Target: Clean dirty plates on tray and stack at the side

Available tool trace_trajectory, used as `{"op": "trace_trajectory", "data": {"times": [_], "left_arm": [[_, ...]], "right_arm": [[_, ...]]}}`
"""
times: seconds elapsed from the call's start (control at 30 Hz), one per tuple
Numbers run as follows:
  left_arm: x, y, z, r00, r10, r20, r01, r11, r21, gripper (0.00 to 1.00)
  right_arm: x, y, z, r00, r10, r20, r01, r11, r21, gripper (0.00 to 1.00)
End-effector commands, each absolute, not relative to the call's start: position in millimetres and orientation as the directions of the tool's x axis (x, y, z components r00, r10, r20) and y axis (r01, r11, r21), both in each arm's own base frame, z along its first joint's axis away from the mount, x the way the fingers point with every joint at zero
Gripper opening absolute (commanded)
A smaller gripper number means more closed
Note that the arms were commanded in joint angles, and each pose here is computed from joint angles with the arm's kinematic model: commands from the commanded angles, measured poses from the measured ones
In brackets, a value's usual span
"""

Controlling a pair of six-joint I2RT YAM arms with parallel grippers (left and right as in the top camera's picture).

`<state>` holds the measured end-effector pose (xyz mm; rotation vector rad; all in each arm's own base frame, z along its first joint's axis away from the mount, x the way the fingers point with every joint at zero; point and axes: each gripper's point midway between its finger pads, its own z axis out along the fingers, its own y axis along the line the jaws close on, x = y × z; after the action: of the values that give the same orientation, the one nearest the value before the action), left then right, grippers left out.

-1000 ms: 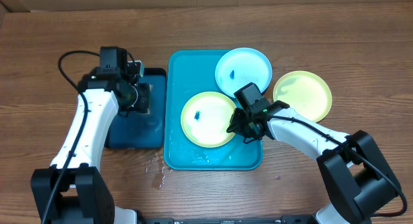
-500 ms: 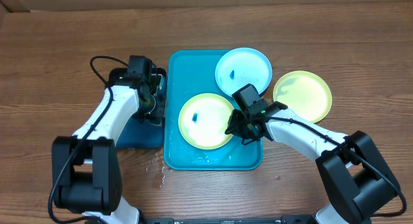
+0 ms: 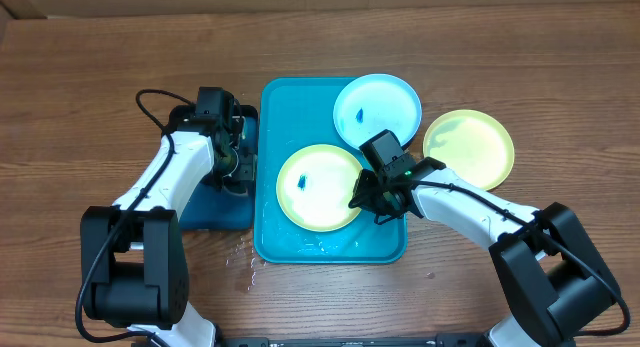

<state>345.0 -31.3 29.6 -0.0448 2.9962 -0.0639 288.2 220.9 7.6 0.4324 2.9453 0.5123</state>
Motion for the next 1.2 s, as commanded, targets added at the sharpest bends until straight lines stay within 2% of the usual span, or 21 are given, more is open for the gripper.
{"op": "trace_trajectory", "data": {"times": [0.0,0.17,0.37,0.57,0.87,1.1,1.17], "left_arm": [[341.4,-25.6,22.1,-0.986,-0.117,-0.116,-0.114,0.993,-0.036,0.04],[342.5,-26.2,22.0,-0.977,-0.175,-0.118,-0.171,0.984,-0.046,0.04],[351.8,-33.9,23.5,-0.981,-0.115,-0.158,-0.107,0.993,-0.058,0.04],[346.4,-40.9,21.8,-0.985,-0.098,-0.139,-0.089,0.994,-0.064,0.04],[342.5,-74.1,22.2,-0.991,-0.059,-0.119,-0.03,0.972,-0.233,0.04],[347.1,-75.8,30.5,-0.99,-0.024,-0.136,0.01,0.969,-0.247,0.04],[348.1,-69.9,34.7,-0.991,-0.026,-0.131,0.003,0.977,-0.213,0.04]], "right_arm": [[292.5,226.8,10.3,-0.955,0.285,-0.081,0.239,0.903,0.358,0.04],[292.3,226.6,10.1,-0.955,0.285,-0.081,0.239,0.903,0.357,0.04],[292.8,227.0,10.3,-0.955,0.285,-0.083,0.239,0.902,0.359,0.04],[293.1,226.6,10.2,-0.954,0.286,-0.085,0.239,0.903,0.357,0.04],[293.1,226.6,10.2,-0.954,0.286,-0.085,0.239,0.903,0.357,0.04],[293.1,226.6,10.2,-0.955,0.286,-0.085,0.239,0.903,0.357,0.04],[293.1,226.6,10.2,-0.954,0.286,-0.085,0.239,0.903,0.357,0.04]]}}
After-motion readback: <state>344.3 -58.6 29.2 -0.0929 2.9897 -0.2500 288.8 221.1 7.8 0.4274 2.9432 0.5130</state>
